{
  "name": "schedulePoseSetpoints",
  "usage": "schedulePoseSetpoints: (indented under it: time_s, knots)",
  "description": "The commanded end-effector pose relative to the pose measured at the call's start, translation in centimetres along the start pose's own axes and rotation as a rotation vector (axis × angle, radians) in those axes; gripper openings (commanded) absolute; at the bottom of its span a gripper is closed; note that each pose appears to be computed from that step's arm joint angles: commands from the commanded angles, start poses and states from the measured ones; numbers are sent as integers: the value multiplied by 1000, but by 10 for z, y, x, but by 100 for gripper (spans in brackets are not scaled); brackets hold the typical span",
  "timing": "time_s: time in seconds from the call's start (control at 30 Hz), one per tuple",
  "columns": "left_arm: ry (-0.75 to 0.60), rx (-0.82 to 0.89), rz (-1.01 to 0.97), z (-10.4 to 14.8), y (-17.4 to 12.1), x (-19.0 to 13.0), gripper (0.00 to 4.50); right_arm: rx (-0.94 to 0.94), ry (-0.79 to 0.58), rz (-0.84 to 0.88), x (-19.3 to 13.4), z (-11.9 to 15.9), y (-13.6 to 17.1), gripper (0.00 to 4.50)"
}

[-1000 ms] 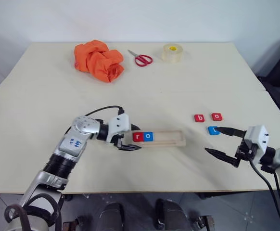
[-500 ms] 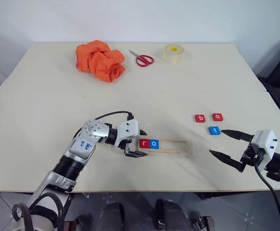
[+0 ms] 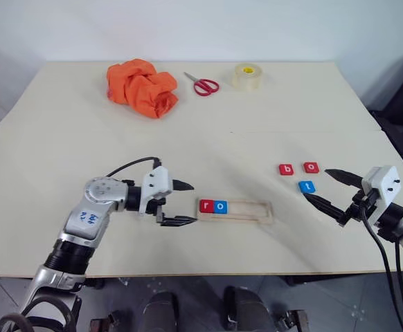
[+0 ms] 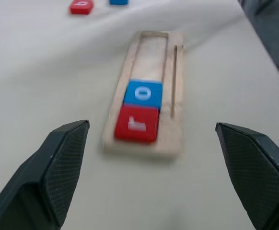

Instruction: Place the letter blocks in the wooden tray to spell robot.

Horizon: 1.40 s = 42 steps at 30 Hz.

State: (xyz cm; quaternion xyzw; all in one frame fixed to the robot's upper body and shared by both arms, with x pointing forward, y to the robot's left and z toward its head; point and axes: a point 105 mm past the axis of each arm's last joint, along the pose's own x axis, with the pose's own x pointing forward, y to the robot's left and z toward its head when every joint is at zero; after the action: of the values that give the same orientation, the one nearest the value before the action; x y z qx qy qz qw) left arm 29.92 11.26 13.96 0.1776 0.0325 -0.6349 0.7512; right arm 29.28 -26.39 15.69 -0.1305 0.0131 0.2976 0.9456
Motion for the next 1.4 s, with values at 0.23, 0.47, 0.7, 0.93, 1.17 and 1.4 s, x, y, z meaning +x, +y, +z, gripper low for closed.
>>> schedulePoseSetpoints:
  time_s: [0.23, 0.47, 0.7, 0.93, 1.17, 1.4]
  knots:
    - [-245, 116, 35, 9, -5, -49, 449, 112, 80, -108, -6, 2, 10, 450]
    - [-267, 62, -44, -12, -11, -60, 449, 109, 101, -102, -10, 4, 15, 450]
    - [-285, 72, -62, -9, -9, -54, 449, 103, 103, -106, -12, 5, 12, 450]
    - [-282, 76, -57, -6, -8, -51, 449, 103, 102, -113, -11, 3, 11, 450]
    - [-286, 77, -49, -4, -7, -51, 449, 133, 81, -144, -1, 9, 9, 450]
    - [-303, 88, -40, 2, -9, -47, 449, 212, 77, -205, 42, 10, 8, 450]
